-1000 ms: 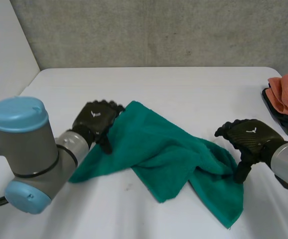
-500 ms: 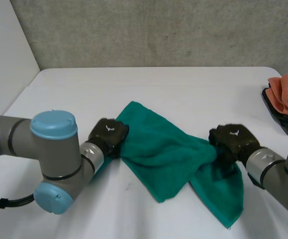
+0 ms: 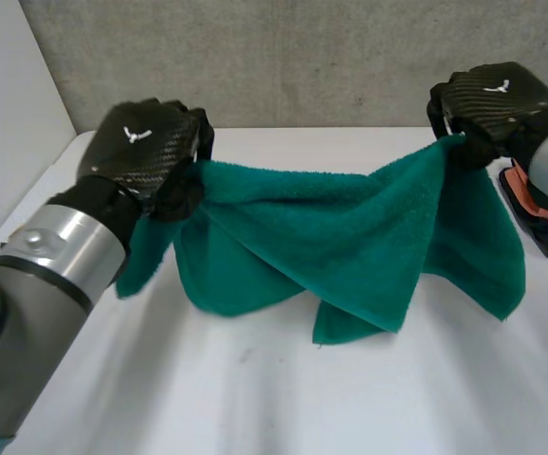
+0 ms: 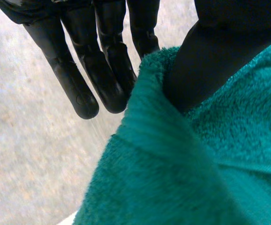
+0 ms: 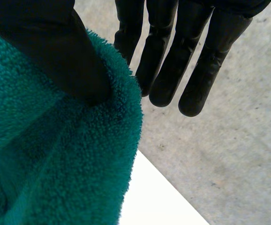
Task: Fold the laundry.
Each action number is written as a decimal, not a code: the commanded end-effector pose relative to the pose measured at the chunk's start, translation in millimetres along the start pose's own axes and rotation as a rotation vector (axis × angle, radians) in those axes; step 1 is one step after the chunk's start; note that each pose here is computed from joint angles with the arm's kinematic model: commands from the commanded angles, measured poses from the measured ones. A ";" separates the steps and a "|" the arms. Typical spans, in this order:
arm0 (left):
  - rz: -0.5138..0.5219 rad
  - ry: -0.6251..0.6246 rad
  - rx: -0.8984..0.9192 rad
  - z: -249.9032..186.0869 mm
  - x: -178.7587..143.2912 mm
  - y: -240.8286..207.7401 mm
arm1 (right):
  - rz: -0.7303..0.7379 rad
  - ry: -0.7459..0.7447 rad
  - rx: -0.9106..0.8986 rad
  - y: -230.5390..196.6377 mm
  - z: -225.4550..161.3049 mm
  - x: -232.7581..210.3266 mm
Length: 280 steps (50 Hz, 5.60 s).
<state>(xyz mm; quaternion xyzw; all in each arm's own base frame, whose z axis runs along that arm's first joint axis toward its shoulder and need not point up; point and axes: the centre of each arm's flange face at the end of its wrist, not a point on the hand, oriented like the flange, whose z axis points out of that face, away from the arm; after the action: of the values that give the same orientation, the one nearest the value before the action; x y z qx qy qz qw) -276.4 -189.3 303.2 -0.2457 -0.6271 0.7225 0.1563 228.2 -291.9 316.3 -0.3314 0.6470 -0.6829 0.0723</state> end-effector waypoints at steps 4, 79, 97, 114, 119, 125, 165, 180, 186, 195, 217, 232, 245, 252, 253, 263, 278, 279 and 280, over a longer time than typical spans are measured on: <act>-0.015 -0.041 -0.265 62.5 -14.5 108.8 | 0.006 -0.105 -0.073 60.5 95.0 -28.0; 0.216 -0.137 -0.305 55.1 -56.3 151.3 | 0.165 0.014 -0.201 108.7 31.3 -62.0; 0.090 -0.244 0.138 25.6 -75.0 -21.9 | -0.180 0.143 0.125 -45.3 -10.4 -12.8; 0.054 -0.182 -0.214 63.8 -63.5 105.3 | -0.026 -0.141 -0.322 64.8 31.9 -54.8; 0.044 -0.171 -0.283 68.6 -61.5 132.3 | 0.113 -0.161 -0.444 107.0 32.2 -68.1; 0.043 -0.174 -0.297 68.3 -63.6 136.9 | 0.208 -0.128 -0.437 117.9 29.1 -69.9; 0.042 -0.174 -0.299 67.0 -64.4 138.1 | -0.093 -0.172 -0.526 174.4 59.4 -14.8; 0.111 -0.314 0.224 157.9 -112.4 21.7 | 0.013 0.292 0.183 22.8 125.2 74.4; 0.123 -0.447 0.520 164.5 -136.2 -51.9 | -0.005 0.425 0.439 -35.8 122.8 90.9; 0.119 -0.439 0.475 152.6 -130.9 -38.0 | 0.011 0.400 0.384 -17.6 117.9 83.5; 0.077 -0.235 -0.370 68.9 -84.7 170.6 | -0.125 -0.099 -0.258 180.8 22.8 -24.6; 0.257 -0.157 -0.624 -15.2 -84.4 119.1 | -0.168 -0.161 -0.490 123.7 -47.0 -1.9; 0.405 -0.050 -0.661 -32.8 -74.4 113.0 | -0.209 -0.137 -0.542 128.7 -51.6 12.9; 0.400 -0.118 -0.515 24.1 -85.6 134.9 | -0.161 0.006 -0.450 147.9 -8.5 25.0; 0.395 -0.124 -0.506 30.4 -86.4 137.6 | -0.166 0.018 -0.442 148.5 -4.2 24.6; 0.364 -0.232 -0.488 97.8 -93.0 172.7 | -0.258 0.153 -0.391 170.5 49.1 24.1; 0.398 -0.266 -0.351 148.2 -96.9 197.0 | -0.323 0.308 -0.265 185.3 100.0 22.8; 0.397 -0.264 -0.345 148.8 -95.6 200.0 | -0.327 0.304 -0.262 186.7 101.7 21.3; 0.398 -0.264 -0.344 148.8 -95.4 201.7 | -0.326 0.304 -0.265 190.3 104.1 17.3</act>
<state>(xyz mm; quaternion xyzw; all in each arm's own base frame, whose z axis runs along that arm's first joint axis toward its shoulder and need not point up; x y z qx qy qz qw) -259.2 -389.7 143.1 -0.2926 -0.7066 0.6335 -0.1174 202.8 -408.6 149.1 -0.3382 0.6832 -0.6252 -0.1673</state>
